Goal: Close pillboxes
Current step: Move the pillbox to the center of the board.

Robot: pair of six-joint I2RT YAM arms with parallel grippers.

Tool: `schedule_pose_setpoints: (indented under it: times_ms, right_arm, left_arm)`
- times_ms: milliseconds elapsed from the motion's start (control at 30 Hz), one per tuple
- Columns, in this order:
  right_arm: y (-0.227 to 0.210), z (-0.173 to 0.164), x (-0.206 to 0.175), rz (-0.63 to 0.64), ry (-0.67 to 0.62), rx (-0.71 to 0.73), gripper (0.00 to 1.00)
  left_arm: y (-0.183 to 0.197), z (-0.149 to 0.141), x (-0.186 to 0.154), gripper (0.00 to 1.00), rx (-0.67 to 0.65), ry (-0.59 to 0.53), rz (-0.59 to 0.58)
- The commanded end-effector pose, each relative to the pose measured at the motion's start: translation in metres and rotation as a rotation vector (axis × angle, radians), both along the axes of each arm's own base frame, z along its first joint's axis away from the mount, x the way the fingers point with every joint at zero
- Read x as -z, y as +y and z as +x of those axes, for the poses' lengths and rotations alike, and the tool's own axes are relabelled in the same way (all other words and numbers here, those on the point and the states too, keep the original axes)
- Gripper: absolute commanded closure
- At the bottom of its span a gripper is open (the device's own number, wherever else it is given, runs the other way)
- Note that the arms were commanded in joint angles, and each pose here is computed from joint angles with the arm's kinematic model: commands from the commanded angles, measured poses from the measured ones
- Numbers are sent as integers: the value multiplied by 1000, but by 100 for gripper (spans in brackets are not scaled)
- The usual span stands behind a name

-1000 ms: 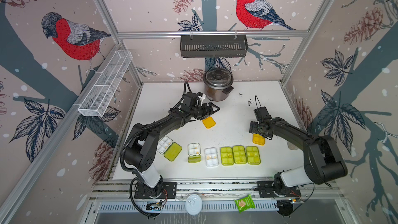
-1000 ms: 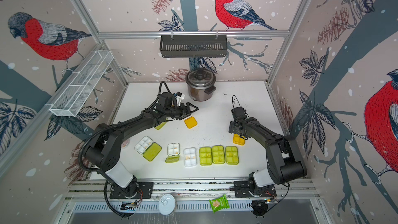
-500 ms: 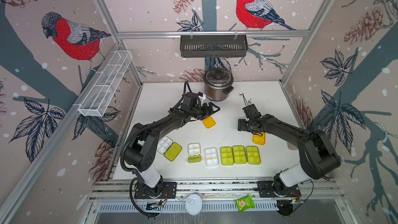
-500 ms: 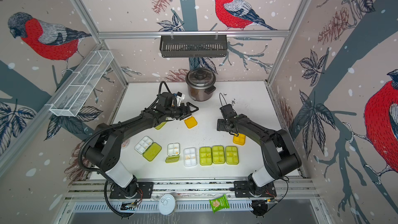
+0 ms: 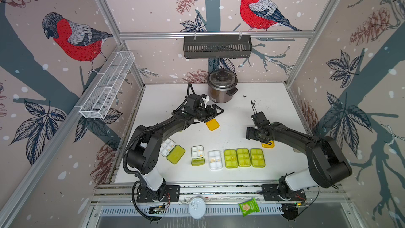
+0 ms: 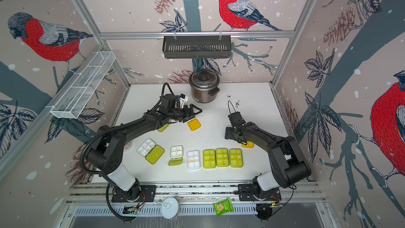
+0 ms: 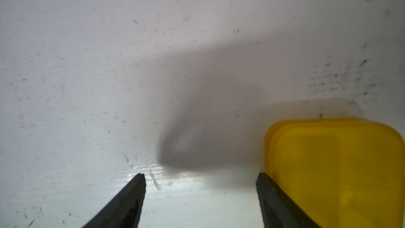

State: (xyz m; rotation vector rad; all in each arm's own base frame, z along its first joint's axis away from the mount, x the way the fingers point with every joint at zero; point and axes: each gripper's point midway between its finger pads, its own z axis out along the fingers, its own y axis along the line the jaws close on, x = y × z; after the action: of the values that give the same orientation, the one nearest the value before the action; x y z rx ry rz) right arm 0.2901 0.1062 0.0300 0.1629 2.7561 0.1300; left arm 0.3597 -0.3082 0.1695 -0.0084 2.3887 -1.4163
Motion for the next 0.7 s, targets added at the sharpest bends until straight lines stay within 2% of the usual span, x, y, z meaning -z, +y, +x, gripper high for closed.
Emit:
schedule_pose_setpoints:
  times_ms: [0,133,233,467,667]
  right_arm:
    - [-5,-5,-6,-21,9,-19,19]
    - [-4,12,-34,-14,-60,-19,19]
    - [-21,36,-44,-19,-102,37,18]
    - [-55,79,-32,-33,-83,131,18]
    - [-64,78,-10,-55,-34,130,17]
  left_arm:
    - [-2,3,-5,13,4,-25,-18]
    - [-3,4,-3,13,3,-19,-14]
    - [-2,4,-2,13,3,-19,-13]
    - [-2,4,-5,13,3,-28,-11]
    - [0,6,-3,13,-1,-25,-3]
